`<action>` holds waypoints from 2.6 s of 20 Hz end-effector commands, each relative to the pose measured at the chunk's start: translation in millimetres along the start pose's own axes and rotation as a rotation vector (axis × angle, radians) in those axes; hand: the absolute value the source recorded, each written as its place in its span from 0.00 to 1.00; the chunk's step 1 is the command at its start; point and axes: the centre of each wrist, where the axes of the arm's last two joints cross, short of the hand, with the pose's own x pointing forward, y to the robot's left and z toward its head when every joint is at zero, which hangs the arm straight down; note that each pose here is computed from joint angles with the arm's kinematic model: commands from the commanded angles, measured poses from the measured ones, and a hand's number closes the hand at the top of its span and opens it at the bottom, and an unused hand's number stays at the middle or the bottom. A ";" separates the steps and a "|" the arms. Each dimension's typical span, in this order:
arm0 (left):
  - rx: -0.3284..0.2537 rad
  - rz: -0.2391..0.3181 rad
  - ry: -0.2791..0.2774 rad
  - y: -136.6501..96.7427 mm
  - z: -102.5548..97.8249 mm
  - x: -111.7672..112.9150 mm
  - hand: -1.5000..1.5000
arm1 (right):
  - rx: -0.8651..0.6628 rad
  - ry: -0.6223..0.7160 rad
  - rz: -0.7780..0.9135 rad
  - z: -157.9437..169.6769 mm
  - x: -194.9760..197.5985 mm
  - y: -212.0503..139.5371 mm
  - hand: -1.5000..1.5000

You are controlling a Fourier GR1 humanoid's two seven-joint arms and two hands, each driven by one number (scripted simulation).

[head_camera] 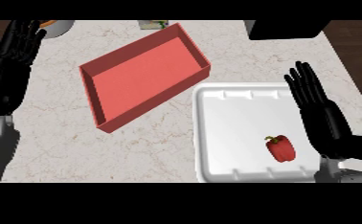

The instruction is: Pick the bell pepper from the tray and place it in the cardboard box

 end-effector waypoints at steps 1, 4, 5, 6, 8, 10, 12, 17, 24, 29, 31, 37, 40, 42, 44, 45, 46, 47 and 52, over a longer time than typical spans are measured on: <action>0.005 -0.069 0.038 3.1 -0.7 -17.2 0.50 | 0.097 -0.031 -0.048 -1.3 -4.8 -26.6 0.00; 0.083 -0.238 0.218 29.3 28.1 -51.4 0.50 | 0.385 -0.071 -0.166 5.0 -8.2 -15.6 0.00; 0.105 -0.285 0.280 38.0 36.1 -60.5 0.50 | 0.461 -0.091 -0.182 7.0 -2.8 -23.2 0.00; 0.137 -0.318 0.328 40.7 40.8 -70.7 0.50 | 0.559 -0.108 -0.220 3.4 -4.7 -12.4 0.00; 0.085 -0.271 0.385 35.7 48.7 -79.0 0.50 | 0.593 -0.331 0.415 -27.5 81.4 -38.4 0.00; 0.106 -0.304 0.409 36.9 57.6 -88.7 0.50 | 0.689 -0.253 0.362 -9.0 39.6 -49.3 0.00; 0.119 -0.316 0.414 36.0 63.1 -97.9 0.50 | 0.662 -0.226 0.067 22.2 -14.8 -65.7 0.00; 0.109 -0.345 0.423 26.8 65.2 -104.3 0.50 | 0.720 -0.352 -0.067 14.4 -24.1 -94.7 0.00; 0.115 -0.330 0.414 19.6 64.0 -112.4 0.50 | 0.828 -0.412 0.439 -8.1 13.9 -129.0 0.00; 0.080 -0.343 0.409 12.5 67.6 -114.3 0.50 | 0.983 -0.407 0.657 -21.3 18.0 -134.1 0.00; 0.094 -0.343 0.396 25.1 62.0 -109.8 0.50 | 1.057 -0.364 0.712 -10.4 6.1 -141.6 0.00; 0.121 -0.338 0.416 30.8 56.4 -104.9 0.50 | 1.208 -0.312 0.897 -28.6 -16.3 -115.3 0.00; 0.117 -0.328 0.431 30.0 47.2 -105.8 0.50 | 1.243 -0.307 0.900 -33.5 -20.0 -115.1 0.00; 0.134 -0.350 0.430 17.4 65.6 -111.2 0.50 | 1.214 -0.309 0.948 -49.1 -28.1 -109.2 0.00; 0.138 -0.353 0.424 31.5 78.1 -126.0 0.50 | 1.227 -0.306 0.978 -37.3 -28.7 -119.3 0.00; 0.122 -0.359 0.422 21.3 75.2 -120.5 0.50 | 1.219 -0.297 0.990 -62.2 -36.5 -109.8 0.00; 0.139 -0.360 0.420 27.3 67.2 -116.9 0.50 | 1.230 -0.307 0.963 -47.1 -30.9 -113.8 0.00; 0.141 -0.366 0.414 30.0 66.3 -120.7 0.50 | 1.216 -0.334 0.962 -41.3 -50.9 -82.8 0.00; 0.133 -0.355 0.446 30.3 71.1 -120.1 0.50 | 1.243 -0.343 0.983 -51.1 -38.6 -94.2 0.00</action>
